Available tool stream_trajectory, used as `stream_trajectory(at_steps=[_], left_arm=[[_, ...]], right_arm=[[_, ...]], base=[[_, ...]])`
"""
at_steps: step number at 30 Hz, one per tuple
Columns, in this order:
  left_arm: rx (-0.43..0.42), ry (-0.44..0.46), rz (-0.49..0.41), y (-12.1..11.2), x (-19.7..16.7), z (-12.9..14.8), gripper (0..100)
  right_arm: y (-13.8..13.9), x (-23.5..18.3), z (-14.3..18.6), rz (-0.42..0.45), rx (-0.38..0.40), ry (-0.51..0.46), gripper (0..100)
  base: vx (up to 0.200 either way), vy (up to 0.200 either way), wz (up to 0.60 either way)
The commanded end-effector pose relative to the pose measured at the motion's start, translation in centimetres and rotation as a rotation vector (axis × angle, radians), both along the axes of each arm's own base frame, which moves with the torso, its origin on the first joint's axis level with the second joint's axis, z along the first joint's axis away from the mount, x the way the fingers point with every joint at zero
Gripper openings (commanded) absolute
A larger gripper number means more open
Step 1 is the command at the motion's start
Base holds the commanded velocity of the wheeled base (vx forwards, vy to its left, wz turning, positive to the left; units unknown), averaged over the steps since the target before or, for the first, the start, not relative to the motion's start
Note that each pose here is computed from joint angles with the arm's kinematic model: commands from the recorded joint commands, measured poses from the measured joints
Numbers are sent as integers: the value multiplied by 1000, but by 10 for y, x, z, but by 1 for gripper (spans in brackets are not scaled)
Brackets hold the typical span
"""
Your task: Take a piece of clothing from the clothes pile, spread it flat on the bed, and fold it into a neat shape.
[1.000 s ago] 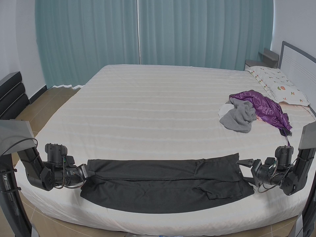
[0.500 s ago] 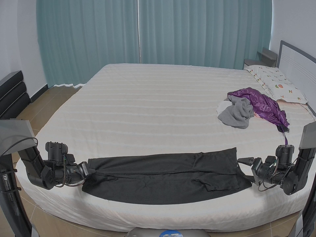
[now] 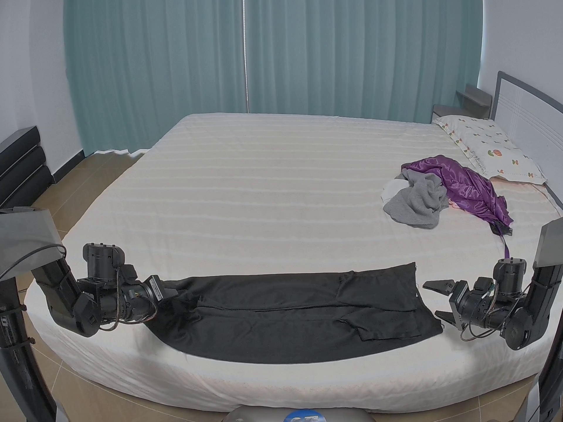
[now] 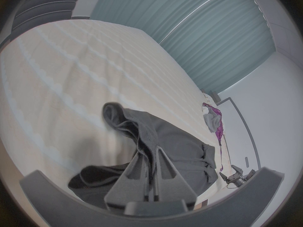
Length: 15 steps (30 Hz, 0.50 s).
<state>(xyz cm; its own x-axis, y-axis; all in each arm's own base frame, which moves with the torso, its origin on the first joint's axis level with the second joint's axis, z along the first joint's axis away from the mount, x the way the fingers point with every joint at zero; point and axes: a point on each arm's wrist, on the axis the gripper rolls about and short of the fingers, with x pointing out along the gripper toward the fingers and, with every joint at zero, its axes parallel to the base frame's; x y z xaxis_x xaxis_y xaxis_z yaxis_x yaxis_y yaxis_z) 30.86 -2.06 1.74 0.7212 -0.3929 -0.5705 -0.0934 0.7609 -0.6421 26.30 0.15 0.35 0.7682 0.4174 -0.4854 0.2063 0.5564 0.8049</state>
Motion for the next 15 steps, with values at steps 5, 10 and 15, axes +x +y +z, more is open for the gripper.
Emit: stream_trajectory(at_steps=[5, 10, 15], left_arm=[[-31, -93, -14, -21, -5, 38, 0], [-22, -102, -37, -33, -3, 53, 0], [-1, -95, -70, -54, -2, 63, 0]], right_arm=[[0, -5, 4, 0, 2, -2, 100], [0, -7, 4, 0, 2, 4, 100], [0, -7, 4, 0, 2, 4, 100]], base=[[0, -200, 0], [0, -200, 0], [0, -200, 0]])
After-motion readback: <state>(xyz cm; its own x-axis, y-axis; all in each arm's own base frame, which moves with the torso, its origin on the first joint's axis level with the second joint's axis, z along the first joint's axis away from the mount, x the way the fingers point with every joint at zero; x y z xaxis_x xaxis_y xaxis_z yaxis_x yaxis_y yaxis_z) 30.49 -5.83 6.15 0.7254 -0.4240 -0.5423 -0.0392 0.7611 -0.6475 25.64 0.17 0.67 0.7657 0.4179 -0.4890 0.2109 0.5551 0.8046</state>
